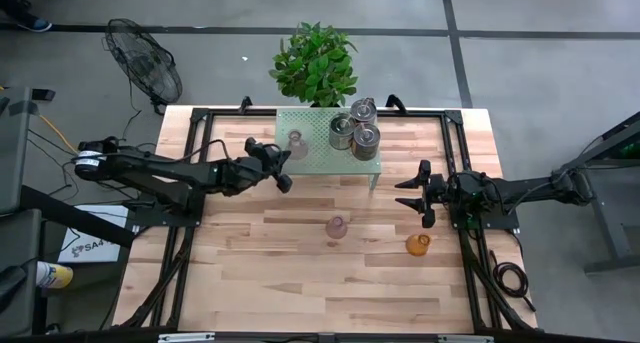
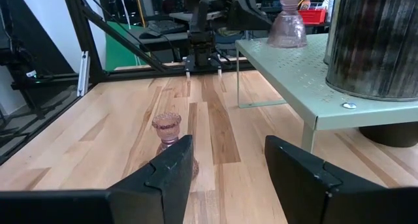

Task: Pick & Place candle stick holders
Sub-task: Put the left pink glass candle holder on the shelf

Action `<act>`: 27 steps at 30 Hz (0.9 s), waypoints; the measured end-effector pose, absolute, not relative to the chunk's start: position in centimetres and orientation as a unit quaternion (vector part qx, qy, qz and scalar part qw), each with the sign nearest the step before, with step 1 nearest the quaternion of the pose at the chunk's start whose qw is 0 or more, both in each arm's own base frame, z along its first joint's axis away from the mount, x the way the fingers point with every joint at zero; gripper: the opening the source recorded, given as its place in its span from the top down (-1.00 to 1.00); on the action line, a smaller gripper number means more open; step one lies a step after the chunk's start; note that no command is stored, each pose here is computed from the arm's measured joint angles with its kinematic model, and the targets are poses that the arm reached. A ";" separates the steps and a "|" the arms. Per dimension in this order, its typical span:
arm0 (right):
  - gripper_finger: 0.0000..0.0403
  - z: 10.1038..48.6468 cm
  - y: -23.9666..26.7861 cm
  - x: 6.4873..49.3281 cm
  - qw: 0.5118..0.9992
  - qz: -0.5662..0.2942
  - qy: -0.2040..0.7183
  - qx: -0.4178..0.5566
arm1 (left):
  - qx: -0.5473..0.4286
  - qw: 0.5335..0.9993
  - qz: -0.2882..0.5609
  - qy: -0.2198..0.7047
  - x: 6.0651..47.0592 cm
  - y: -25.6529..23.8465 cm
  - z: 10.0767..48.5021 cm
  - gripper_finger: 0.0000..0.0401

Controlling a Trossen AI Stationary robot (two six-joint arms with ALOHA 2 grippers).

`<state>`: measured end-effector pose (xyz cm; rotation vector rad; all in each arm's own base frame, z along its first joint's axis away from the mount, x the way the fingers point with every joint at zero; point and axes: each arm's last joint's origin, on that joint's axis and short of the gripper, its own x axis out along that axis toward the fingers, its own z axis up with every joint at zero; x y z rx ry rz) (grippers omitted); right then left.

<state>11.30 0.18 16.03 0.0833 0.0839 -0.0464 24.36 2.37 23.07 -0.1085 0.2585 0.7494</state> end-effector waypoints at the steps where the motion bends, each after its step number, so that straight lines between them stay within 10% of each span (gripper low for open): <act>1: 0.08 16.0 0.2 11.3 0.998 -0.023 0.042 0.041 | -0.055 0.920 0.368 0.120 24.6 2.6 23.0 1.00; 27: 0.08 16.0 0.2 11.3 0.998 -0.023 0.041 0.042 | -0.062 0.939 0.326 0.092 25.3 7.0 23.1 1.00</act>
